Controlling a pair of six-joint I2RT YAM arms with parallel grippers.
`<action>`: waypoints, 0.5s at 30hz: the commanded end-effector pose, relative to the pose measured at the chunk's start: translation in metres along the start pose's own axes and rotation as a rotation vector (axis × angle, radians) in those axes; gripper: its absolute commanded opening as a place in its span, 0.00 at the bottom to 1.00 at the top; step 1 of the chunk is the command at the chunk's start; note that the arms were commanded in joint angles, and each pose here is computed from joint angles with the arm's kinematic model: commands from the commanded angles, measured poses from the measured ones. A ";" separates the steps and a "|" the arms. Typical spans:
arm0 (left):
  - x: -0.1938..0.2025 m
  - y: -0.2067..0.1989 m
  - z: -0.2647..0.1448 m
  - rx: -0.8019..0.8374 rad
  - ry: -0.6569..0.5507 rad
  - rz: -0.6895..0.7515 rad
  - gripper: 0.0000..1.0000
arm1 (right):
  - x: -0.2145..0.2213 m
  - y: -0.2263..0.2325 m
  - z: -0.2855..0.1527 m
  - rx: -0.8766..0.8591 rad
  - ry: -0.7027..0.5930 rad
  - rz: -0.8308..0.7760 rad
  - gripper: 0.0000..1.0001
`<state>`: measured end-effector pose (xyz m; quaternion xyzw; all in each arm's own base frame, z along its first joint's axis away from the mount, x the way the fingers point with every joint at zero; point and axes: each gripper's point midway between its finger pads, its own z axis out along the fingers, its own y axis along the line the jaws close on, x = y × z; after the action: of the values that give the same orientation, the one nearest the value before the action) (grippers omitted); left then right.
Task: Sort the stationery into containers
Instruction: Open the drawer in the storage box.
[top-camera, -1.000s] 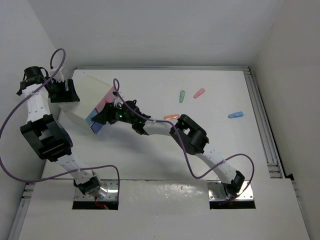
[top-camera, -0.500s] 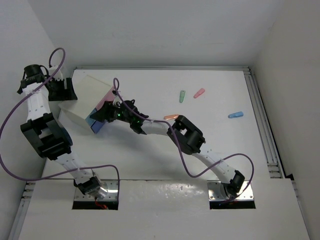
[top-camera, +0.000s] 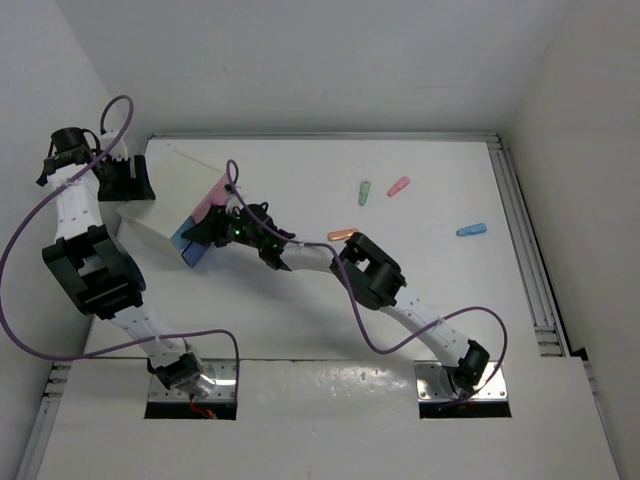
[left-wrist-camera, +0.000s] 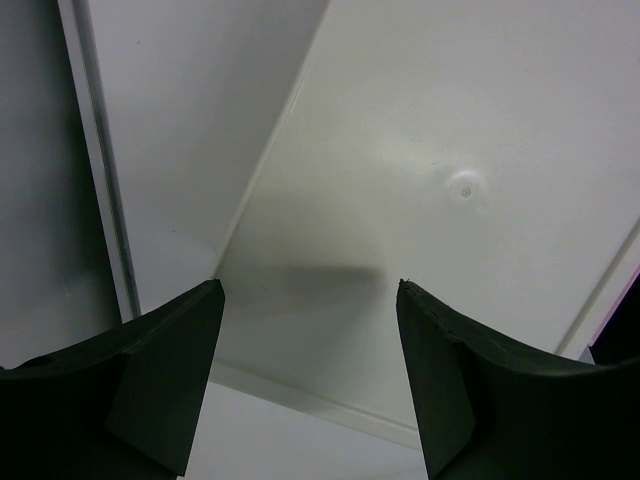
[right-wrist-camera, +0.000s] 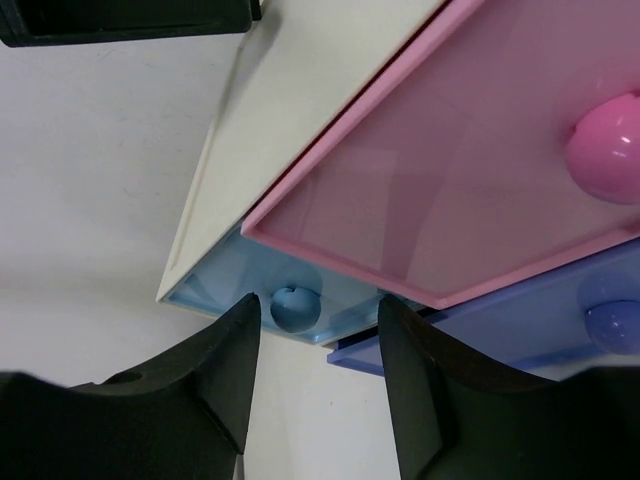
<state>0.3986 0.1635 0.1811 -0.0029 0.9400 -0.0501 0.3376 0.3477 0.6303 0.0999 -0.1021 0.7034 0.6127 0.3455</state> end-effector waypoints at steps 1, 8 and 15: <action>-0.005 0.004 0.004 -0.018 -0.002 0.019 0.76 | -0.027 0.036 0.008 -0.088 -0.079 -0.026 0.49; -0.002 0.004 0.007 -0.021 0.011 0.021 0.76 | -0.026 0.041 0.011 -0.103 -0.077 -0.026 0.43; -0.001 0.006 0.010 -0.028 0.013 0.013 0.75 | -0.020 0.040 0.010 -0.106 -0.060 -0.022 0.43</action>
<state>0.4014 0.1660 0.1801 -0.0003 0.9403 -0.0393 0.3381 0.3455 0.6362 0.1133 -0.1055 0.6924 0.6220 0.3501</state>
